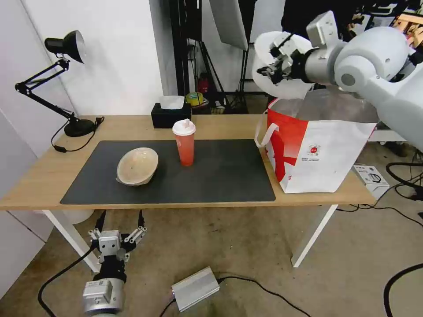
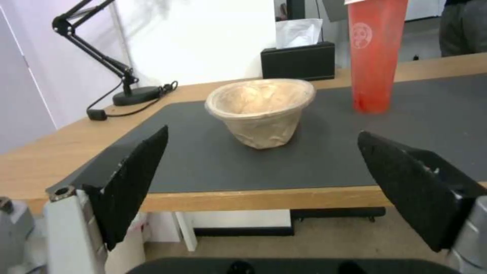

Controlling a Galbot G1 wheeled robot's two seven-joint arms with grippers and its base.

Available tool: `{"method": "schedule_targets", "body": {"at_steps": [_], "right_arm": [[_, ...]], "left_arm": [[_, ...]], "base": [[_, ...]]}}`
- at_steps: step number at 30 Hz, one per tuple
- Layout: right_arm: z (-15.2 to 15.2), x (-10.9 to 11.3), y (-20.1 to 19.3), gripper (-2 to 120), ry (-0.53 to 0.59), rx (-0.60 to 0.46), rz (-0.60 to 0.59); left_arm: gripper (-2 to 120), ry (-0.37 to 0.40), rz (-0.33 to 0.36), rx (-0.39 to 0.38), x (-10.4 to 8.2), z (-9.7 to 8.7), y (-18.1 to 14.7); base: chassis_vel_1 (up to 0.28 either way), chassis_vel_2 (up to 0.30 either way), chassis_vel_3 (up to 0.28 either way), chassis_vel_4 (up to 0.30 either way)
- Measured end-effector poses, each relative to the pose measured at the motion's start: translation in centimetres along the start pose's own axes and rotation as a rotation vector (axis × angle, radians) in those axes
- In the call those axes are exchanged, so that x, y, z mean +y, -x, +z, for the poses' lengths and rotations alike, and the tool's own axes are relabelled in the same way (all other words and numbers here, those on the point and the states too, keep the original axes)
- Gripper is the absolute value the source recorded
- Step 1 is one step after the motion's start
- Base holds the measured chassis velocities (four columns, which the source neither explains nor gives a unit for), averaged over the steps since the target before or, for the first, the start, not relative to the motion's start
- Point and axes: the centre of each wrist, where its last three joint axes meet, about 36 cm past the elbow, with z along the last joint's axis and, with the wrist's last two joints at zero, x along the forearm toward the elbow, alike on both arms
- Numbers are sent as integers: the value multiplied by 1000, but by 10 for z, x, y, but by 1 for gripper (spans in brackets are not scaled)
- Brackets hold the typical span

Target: Pick up the trash from the table and place it into the takeout bag.

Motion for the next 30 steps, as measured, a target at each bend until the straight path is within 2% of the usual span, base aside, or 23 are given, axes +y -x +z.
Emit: {"method": "schedule_targets", "body": {"at_steps": [15,30], "right_arm": [[41,-17,-9,0,35,60,35],[63,-20,-22,0,36,91,45]], "left_arm": [[100,6,-1,1,2,0,1],[100,4,-2,2,1,0,0]], "base": [[0,0,0,0],[0,0,0,0]]}}
